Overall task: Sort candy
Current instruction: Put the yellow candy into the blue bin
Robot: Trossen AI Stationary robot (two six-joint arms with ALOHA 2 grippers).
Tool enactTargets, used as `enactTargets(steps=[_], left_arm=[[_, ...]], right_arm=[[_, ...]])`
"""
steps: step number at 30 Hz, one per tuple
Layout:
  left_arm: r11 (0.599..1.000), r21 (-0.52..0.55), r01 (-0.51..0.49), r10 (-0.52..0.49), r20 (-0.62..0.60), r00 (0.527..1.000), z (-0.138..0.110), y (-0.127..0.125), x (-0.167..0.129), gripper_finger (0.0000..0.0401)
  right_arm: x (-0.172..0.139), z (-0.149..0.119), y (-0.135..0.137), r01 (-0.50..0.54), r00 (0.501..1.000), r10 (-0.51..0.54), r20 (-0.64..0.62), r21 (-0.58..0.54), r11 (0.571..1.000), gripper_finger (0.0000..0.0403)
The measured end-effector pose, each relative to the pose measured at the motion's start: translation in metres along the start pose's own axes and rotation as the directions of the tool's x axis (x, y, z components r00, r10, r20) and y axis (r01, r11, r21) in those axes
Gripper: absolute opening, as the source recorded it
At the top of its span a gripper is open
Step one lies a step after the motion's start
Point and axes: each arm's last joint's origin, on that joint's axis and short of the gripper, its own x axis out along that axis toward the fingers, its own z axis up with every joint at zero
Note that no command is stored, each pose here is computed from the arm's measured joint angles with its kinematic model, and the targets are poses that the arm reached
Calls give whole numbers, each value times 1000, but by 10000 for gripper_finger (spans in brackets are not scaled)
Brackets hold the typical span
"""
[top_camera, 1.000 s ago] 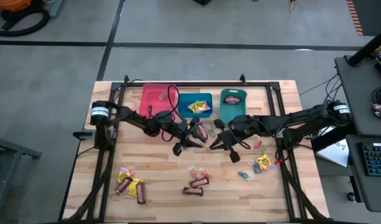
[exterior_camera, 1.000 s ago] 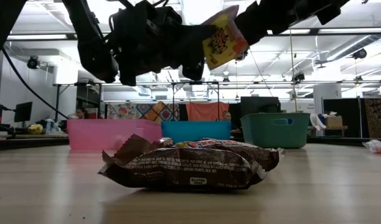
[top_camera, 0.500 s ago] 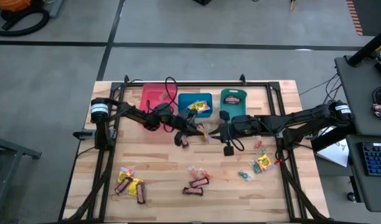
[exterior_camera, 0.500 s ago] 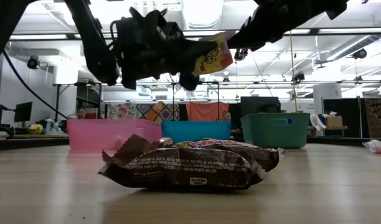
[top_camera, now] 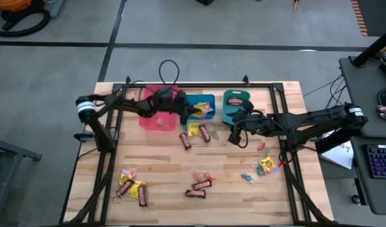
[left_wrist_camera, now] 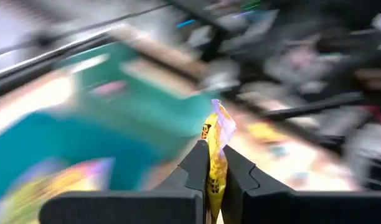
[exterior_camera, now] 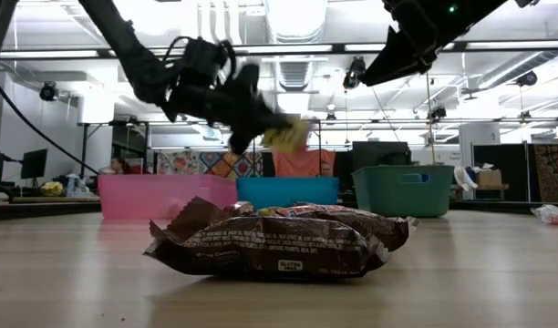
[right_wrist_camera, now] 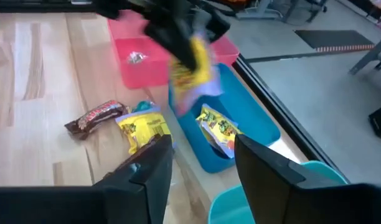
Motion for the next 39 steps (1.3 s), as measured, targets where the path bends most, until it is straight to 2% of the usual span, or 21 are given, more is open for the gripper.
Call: enactTargets(steps=[2,5,7,8,13,18,23,28,35,39], left_arm=[[985,-33,-167,165,-74,984,4,14,-5,0],[915,-57,-399,380,-207,901,12,33,-9,0],[876,-41,-481,453,-275,848,18,41,-8,0],[869,-23,-494,465,-305,831,20,43,-7,0],[878,51,-477,462,-359,811,39,44,7,0],[881,137,-452,460,-468,755,48,45,15,0],[916,233,-328,401,-585,705,52,44,18,0],[959,228,-169,279,-641,716,54,42,24,0],[958,229,-172,282,-648,707,51,49,35,3],[958,227,-174,283,-656,700,48,52,38,27]], right_arm=[[1,0,0,0,1000,0,-4,7,1000,169],[4,-2,2,2,1000,-2,-17,-1,1000,167],[8,-4,4,2,1000,-3,-31,-9,1000,164],[9,-5,5,3,999,-3,-40,-13,1000,163],[19,-10,10,4,997,-7,-78,-33,999,160],[24,-16,12,8,992,-13,-124,-45,999,162],[21,-19,10,14,988,-20,-156,-35,999,158],[21,-19,10,15,988,-20,-156,-33,999,160],[21,-19,10,18,988,-20,-156,-13,1000,161],[21,-19,10,24,987,-19,-157,31,999,160]])
